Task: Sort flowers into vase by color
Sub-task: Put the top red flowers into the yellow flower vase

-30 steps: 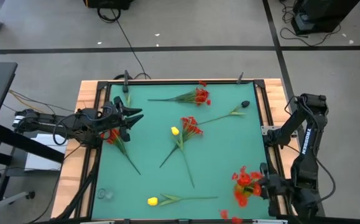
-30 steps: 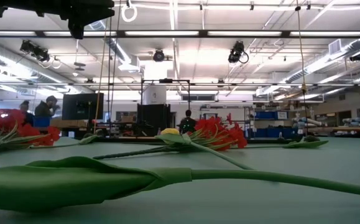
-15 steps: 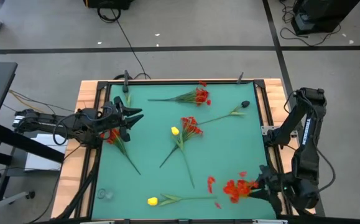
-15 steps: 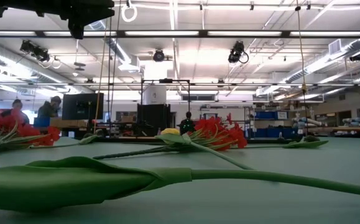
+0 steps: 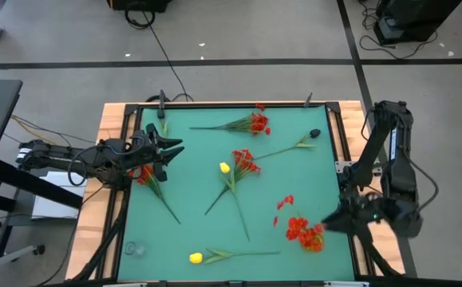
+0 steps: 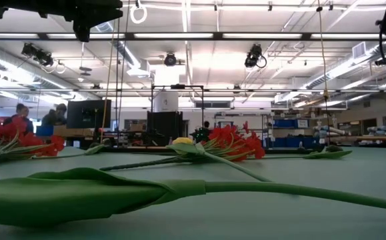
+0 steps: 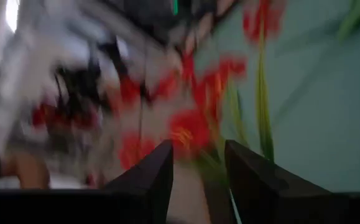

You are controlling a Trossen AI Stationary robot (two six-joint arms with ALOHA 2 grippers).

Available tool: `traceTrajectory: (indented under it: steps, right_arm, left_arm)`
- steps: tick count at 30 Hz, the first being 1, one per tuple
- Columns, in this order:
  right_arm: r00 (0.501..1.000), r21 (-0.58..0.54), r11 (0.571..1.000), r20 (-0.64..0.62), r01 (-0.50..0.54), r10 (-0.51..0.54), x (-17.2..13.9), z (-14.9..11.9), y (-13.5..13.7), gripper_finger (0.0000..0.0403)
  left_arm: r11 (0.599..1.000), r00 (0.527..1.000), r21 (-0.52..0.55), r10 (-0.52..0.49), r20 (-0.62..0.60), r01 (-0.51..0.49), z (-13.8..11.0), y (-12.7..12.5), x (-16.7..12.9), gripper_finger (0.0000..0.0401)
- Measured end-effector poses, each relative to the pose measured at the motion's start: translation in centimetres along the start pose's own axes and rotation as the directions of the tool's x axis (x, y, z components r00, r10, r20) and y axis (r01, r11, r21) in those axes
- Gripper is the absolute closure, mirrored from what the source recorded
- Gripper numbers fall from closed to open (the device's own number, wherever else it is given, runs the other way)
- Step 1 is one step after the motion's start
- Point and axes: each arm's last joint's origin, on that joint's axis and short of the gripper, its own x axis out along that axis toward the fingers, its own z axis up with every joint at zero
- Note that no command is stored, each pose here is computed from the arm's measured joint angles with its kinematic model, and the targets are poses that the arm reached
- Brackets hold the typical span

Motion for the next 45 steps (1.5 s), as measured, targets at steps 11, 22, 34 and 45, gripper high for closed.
traceTrajectory:
  steps: [11, 22, 34, 45]
  right_arm:
    - [0.912, 0.02, 0.996, 0.402, 0.085, -0.086, 1.4, 7.0, -0.1, 0.0249]
    - [0.796, 0.199, 0.961, 0.54, 0.194, -0.273, 6.9, 12.9, -2.7, 0.0247]
    - [0.819, 0.452, 0.871, 0.416, 0.192, -0.396, 16.6, 18.3, -10.3, 0.0247]
    - [0.784, 0.787, 0.616, 0.363, 0.031, -0.504, 22.4, 22.6, -23.9, 0.0246]
  left_arm:
    - [1.0, 1.0, 0.0, 0.0, 0.0, 0.0, 0.0, 0.0, 0.0, 0.0275]
    - [1.0, 1.0, 0.0, 0.0, 0.0, 0.0, 0.0, 0.0, 0.0, 0.0275]
    - [1.0, 1.0, 0.0, 0.0, 0.0, 0.0, 0.0, 0.0, 0.0, 0.0275]
    - [1.0, 1.0, 0.0, 0.0, 0.0, 0.0, 0.0, 0.0, 0.0, 0.0275]
